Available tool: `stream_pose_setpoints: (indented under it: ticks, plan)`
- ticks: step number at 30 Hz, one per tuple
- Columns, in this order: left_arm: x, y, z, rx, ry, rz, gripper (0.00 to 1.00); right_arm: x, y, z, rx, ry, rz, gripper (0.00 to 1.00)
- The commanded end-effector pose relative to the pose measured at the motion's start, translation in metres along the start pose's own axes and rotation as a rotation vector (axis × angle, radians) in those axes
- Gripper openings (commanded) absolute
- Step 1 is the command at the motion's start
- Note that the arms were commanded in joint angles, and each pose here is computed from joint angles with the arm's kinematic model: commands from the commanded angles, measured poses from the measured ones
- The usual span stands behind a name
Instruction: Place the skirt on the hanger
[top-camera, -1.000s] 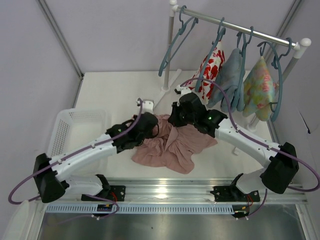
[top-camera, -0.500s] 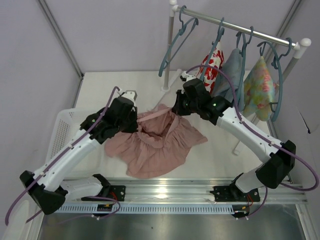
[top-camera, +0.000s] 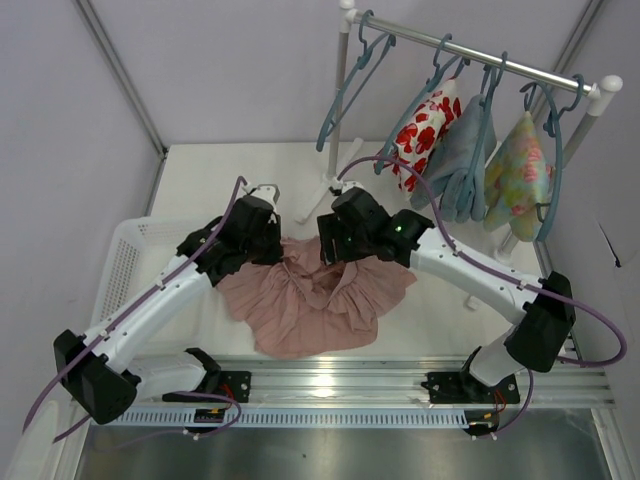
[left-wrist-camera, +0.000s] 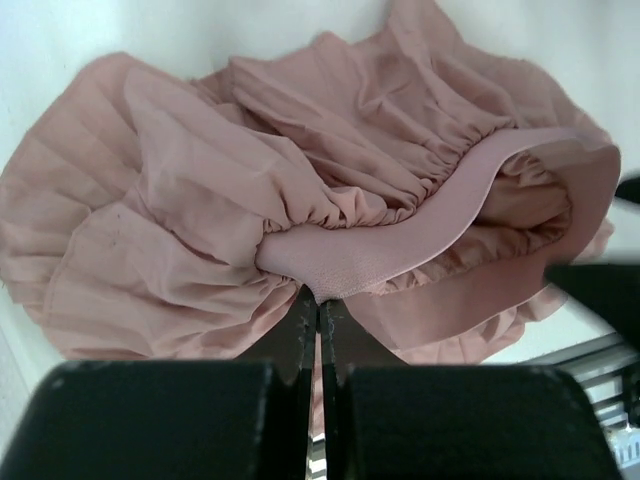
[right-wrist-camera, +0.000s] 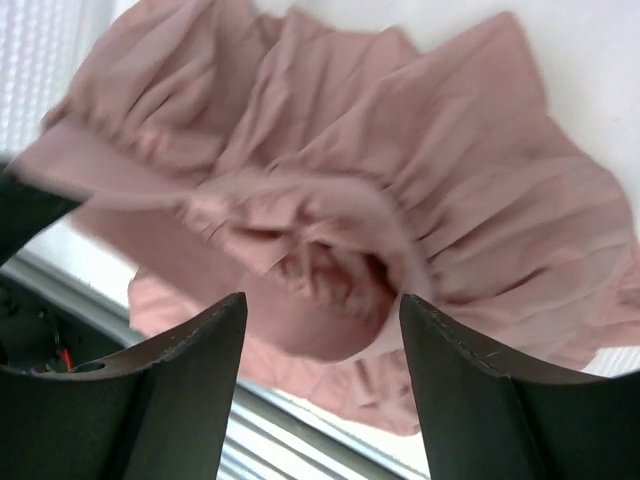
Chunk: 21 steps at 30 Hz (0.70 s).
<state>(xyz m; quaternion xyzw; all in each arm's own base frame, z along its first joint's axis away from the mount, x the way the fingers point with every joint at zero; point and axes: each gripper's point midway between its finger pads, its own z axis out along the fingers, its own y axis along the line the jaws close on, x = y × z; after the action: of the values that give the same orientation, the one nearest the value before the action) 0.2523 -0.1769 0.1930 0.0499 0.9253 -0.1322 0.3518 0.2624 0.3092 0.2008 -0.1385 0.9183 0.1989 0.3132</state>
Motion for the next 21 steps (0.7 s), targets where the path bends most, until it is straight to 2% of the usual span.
stream_pose_setpoints:
  ticks: [1,4,11,14,17,21]
  plan:
    - [-0.015,-0.006,0.004,0.031,-0.051,-0.003,0.0,0.004,0.008,-0.029,0.069,-0.036,0.011,0.7]
    - [-0.013,-0.004,0.006,0.031,-0.054,0.003,0.0,0.019,0.01,-0.033,0.095,-0.028,0.032,0.68]
    - [-0.011,0.001,0.004,0.018,-0.06,0.017,0.0,0.055,-0.02,-0.015,0.275,0.032,0.155,0.59]
    - [-0.012,0.003,0.001,0.014,-0.074,0.019,0.0,0.056,-0.021,-0.004,0.284,0.018,0.165,0.56]
    - [-0.011,0.004,0.0,0.012,-0.074,0.024,0.0,0.051,-0.015,0.01,0.247,-0.004,0.175,0.48]
    - [-0.011,0.006,0.0,0.001,-0.068,0.026,0.0,0.044,-0.016,0.022,0.242,-0.02,0.176,0.46]
